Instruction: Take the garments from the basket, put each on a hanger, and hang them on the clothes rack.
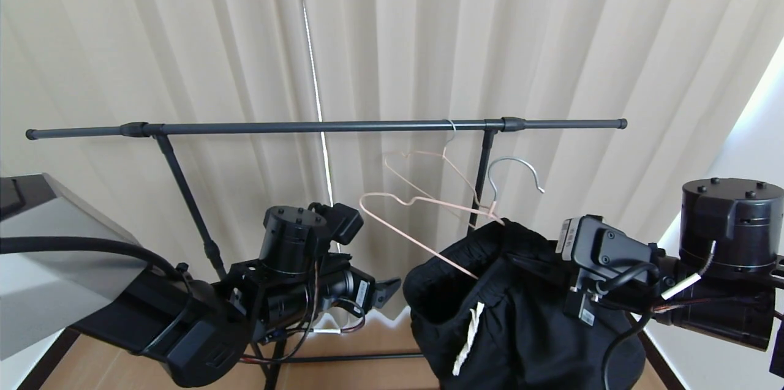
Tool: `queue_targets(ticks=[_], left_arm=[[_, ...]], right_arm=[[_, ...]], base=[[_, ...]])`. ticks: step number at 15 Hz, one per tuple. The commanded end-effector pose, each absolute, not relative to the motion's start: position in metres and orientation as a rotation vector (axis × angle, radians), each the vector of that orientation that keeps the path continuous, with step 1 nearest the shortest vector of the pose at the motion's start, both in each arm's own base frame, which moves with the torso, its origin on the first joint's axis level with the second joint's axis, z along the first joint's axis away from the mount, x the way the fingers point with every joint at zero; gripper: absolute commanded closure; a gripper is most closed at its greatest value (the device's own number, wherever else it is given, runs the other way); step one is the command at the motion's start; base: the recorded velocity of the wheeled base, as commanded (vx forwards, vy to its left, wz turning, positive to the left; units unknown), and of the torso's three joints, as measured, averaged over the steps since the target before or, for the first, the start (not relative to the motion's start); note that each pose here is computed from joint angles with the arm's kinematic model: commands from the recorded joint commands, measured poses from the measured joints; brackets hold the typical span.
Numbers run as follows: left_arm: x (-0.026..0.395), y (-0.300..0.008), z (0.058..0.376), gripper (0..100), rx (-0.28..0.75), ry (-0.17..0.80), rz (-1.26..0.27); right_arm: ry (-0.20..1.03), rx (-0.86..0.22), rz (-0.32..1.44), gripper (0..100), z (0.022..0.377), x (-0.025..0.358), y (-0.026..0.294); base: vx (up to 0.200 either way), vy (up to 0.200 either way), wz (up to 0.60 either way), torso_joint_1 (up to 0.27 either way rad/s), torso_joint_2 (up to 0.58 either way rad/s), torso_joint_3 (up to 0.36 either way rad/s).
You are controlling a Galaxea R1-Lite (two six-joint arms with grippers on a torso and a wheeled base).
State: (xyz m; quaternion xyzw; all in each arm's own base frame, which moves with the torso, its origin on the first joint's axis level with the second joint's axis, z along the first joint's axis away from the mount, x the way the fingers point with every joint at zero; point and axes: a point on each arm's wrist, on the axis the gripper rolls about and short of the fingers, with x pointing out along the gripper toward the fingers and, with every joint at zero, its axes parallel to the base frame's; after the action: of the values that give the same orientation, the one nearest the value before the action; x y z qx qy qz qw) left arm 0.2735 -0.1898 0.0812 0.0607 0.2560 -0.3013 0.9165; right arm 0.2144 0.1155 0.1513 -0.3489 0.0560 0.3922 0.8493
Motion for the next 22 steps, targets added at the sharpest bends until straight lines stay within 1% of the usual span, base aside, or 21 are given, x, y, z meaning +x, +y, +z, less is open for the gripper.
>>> queue_targets(ticks=[1, 4, 13, 14, 18, 21, 22], left_arm=[[0.271, -0.195, 0.075, 0, 0.136, 0.544, -0.634], [0.270, -0.200, 0.067, 0, 0.157, 0.557, -0.615], [0.265, -0.213, 0.047, 0, 0.188, 0.606, -0.640], [0.266, -0.213, 0.045, 100, 0.189, 0.610, -0.638], [0.267, -0.214, 0.046, 100, 0.183, 0.593, -0.638], [0.273, -0.210, 0.053, 100, 0.172, 0.542, -0.584], [0.275, -0.206, 0.061, 100, 0.159, 0.513, -0.569]], right_arm=[[0.087, -0.734, 0.834, 100, 0.157, 0.207, 0.116], [0.075, -0.733, 0.857, 100, 0.158, 0.202, 0.121], [0.015, -0.732, 0.873, 100, 0.169, 0.185, 0.120], [0.012, -0.731, 0.872, 100, 0.170, 0.185, 0.120], [0.011, -0.731, 0.870, 100, 0.170, 0.184, 0.119], [0.017, -0.731, 0.865, 100, 0.169, 0.185, 0.119], [0.022, -0.732, 0.865, 100, 0.168, 0.186, 0.119]], base=[[0.000, 0.000, 0.00, 0.000, 0.00, 0.000], [0.000, 0.000, 0.00, 0.000, 0.00, 0.000], [0.000, 0.000, 0.00, 0.000, 0.00, 0.000], [0.000, 0.000, 0.00, 0.000, 0.00, 0.000], [0.000, 0.000, 0.00, 0.000, 0.00, 0.000], [0.000, 0.000, 0.00, 0.000, 0.00, 0.000], [0.000, 0.000, 0.00, 0.000, 0.00, 0.000]])
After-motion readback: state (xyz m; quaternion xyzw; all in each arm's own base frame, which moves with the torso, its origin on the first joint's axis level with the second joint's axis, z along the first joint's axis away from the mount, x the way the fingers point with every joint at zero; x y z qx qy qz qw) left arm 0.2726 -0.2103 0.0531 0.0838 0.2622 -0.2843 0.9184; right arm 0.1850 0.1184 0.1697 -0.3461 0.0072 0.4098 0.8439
